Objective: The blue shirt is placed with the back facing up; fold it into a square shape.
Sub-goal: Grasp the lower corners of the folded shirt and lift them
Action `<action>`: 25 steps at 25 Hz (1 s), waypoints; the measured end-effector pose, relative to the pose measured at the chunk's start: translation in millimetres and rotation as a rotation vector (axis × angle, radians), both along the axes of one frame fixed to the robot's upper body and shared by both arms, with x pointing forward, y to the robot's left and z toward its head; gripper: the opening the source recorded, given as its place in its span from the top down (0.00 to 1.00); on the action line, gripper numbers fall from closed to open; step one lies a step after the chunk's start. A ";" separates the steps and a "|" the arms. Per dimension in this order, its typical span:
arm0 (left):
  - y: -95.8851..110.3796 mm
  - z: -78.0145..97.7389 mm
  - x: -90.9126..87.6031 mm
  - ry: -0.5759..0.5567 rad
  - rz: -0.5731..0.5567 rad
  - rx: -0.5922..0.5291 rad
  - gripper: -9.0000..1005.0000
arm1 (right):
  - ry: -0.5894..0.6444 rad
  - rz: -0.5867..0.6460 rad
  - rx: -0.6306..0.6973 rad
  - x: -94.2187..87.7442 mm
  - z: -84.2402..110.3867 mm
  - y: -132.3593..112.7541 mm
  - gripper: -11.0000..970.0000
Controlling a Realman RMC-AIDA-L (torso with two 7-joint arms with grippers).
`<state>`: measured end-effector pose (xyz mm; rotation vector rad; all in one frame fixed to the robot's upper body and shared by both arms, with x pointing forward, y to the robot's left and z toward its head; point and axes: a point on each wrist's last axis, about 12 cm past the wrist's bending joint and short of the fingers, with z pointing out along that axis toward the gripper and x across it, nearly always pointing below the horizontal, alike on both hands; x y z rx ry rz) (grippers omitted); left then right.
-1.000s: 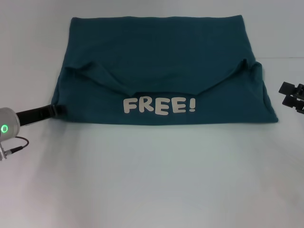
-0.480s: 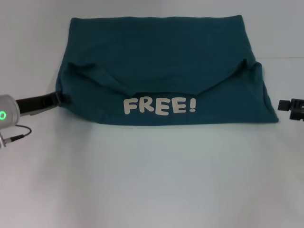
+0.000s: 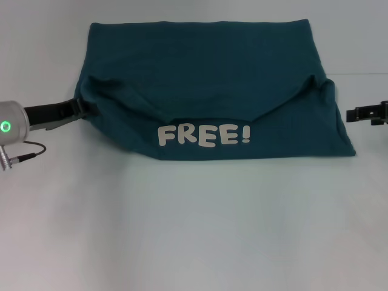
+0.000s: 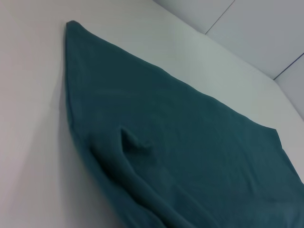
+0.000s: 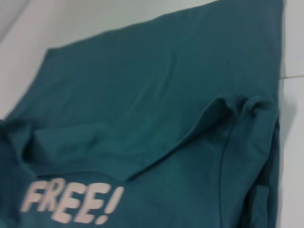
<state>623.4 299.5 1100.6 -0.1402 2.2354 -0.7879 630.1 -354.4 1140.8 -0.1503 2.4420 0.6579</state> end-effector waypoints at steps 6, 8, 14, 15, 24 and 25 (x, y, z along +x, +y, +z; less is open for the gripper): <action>-1.5 2.1 3.7 -0.010 0.007 0.007 0.94 | -0.007 0.014 -0.087 9.3 -14.4 22.6 0.27; -1.5 2.7 4.9 -0.014 0.013 0.010 0.94 | -0.004 0.014 -0.098 10.2 -19.9 27.4 0.28; -2.8 3.3 7.1 -0.020 0.021 0.015 0.94 | 0.007 0.009 -0.109 11.7 -29.7 35.3 0.29; -3.0 3.3 7.4 -0.022 0.024 0.016 0.94 | 0.008 0.007 -0.109 11.7 -31.1 36.3 0.29; -3.3 3.0 7.8 -0.023 0.029 0.017 0.95 | 0.022 -0.007 -0.134 9.6 -45.1 40.4 0.31; -3.4 3.0 7.8 -0.023 0.029 0.017 0.95 | 0.021 -0.009 -0.137 9.7 -45.7 40.4 0.31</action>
